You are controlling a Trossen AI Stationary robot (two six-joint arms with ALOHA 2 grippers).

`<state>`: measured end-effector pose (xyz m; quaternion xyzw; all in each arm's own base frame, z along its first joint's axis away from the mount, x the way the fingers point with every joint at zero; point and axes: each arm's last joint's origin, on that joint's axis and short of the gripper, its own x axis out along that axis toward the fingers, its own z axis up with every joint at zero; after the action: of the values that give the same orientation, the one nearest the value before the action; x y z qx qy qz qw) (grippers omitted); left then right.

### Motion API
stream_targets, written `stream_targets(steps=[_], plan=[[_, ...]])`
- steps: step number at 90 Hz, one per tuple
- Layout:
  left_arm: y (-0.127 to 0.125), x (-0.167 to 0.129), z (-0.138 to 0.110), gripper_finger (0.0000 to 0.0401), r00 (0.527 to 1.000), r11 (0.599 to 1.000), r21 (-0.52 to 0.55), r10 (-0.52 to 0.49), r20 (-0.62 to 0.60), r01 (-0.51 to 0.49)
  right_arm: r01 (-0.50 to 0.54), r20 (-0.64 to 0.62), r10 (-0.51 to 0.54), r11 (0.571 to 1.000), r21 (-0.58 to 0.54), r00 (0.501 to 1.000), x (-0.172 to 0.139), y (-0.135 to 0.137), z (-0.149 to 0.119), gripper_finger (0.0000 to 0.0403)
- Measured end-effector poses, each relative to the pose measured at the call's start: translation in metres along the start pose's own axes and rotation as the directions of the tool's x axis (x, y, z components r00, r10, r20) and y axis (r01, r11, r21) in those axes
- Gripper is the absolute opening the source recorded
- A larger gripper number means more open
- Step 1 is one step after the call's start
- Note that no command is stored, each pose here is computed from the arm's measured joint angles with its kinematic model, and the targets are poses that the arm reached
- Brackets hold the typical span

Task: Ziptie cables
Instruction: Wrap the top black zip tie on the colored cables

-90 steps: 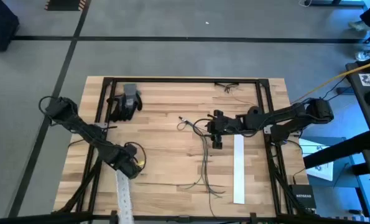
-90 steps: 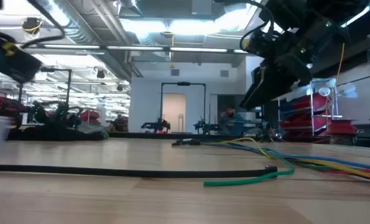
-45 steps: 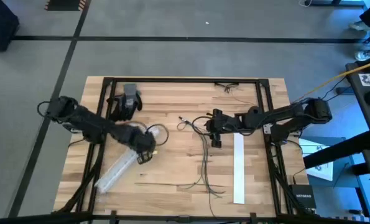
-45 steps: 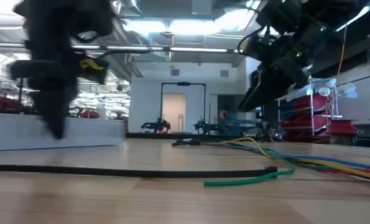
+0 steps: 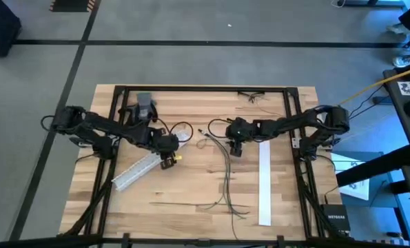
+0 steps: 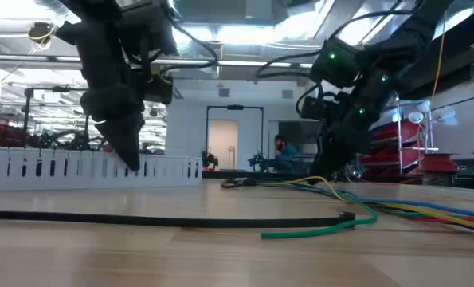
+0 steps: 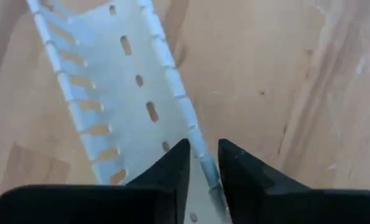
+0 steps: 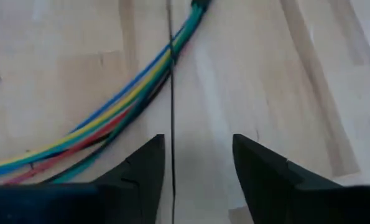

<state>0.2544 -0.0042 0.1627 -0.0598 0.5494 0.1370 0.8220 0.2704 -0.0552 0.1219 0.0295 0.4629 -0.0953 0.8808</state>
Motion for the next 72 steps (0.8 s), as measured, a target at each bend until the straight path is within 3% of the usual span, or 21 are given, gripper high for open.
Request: stream_targets(steps=[22, 32, 46, 60, 72], plan=[[-0.003, -0.003, 0.007, 0.0108, 0.999, 1.0, 0.007, -0.019, 0.04, 0.019, -0.068, -0.042, 0.065, 0.995, -0.068, 0.997, 0.0, 0.003, -0.004, 0.0011], [-0.005, -0.015, 0.023, 0.0109, 0.996, 0.999, 0.044, -0.02, 0.089, 0.016, -0.029, -0.038, 0.025, 0.995, -0.094, 0.999, -0.01, 0.001, 0.004, 0.0006], [-0.005, -0.03, 0.043, 0.0109, 0.979, 0.989, 0.12, 0.064, 0.193, -0.088, 0.037, 0.018, -0.035, 0.993, -0.108, 0.999, -0.047, -0.005, 0.034, 0.0001], [-0.002, -0.025, 0.04, 0.0109, 0.964, 0.972, 0.148, 0.145, 0.224, -0.18, 0.105, 0.124, -0.098, 0.993, -0.052, 0.988, -0.09, -0.025, 0.065, 0.0001], [-0.001, -0.014, 0.034, 0.0109, 0.952, 0.97, 0.157, 0.14, 0.271, -0.188, 0.215, 0.229, -0.213, 0.976, 0.015, 0.95, -0.113, -0.05, 0.083, 0.0001]])
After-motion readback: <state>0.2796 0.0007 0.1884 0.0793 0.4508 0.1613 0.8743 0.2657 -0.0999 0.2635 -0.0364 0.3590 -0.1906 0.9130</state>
